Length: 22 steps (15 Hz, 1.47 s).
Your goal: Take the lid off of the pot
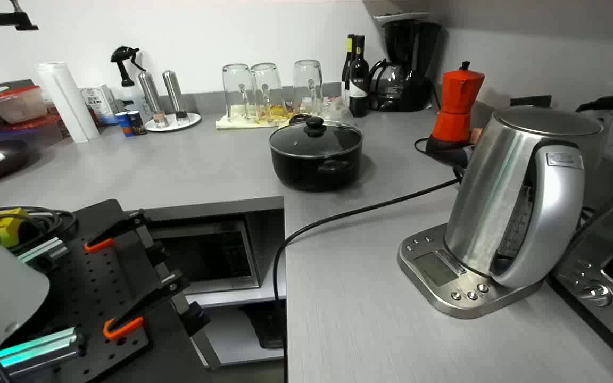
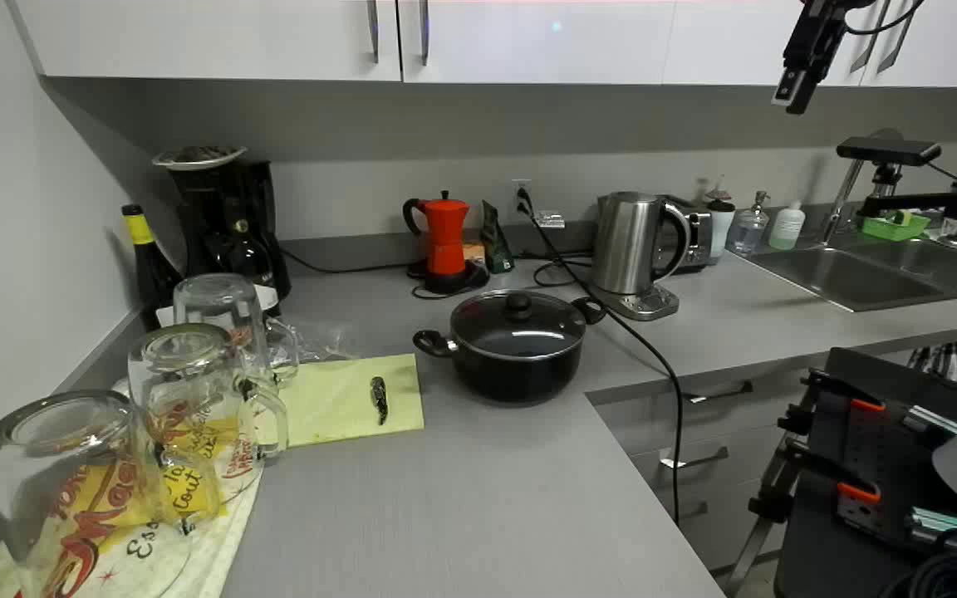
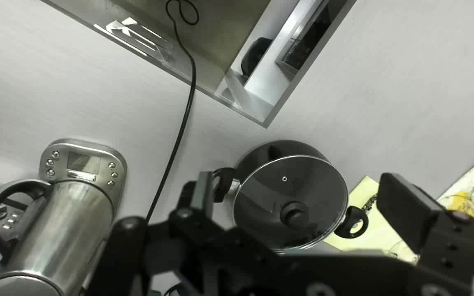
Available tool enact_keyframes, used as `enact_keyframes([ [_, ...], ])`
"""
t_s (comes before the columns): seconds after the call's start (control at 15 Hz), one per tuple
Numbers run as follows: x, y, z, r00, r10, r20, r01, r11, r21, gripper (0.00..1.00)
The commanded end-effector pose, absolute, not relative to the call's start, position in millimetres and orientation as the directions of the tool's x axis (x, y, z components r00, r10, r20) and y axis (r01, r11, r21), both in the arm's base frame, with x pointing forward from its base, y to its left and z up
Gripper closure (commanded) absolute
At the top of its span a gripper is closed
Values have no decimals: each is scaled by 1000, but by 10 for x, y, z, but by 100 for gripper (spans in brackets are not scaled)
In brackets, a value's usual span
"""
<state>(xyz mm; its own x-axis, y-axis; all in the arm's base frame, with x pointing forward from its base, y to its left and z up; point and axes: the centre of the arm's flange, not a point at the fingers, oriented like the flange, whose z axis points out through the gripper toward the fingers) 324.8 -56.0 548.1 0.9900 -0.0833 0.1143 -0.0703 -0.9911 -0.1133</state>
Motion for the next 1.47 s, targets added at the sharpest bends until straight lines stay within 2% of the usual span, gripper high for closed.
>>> enact_keyframes([
  [0.0,3249,-561,5487,990,-83,117,-70,-991,-113,0],
  [0.4,3249,-561,5494,989,-84,118,-70,-991,-113,0],
  [0.67,3553,-511,5423,996,-27,88,-19,-996,-88,0],
  [0.93,4045,-393,5316,998,41,54,43,-998,-43,0],
  [1.4,5264,50,4887,984,177,-22,178,-984,28,0],
])
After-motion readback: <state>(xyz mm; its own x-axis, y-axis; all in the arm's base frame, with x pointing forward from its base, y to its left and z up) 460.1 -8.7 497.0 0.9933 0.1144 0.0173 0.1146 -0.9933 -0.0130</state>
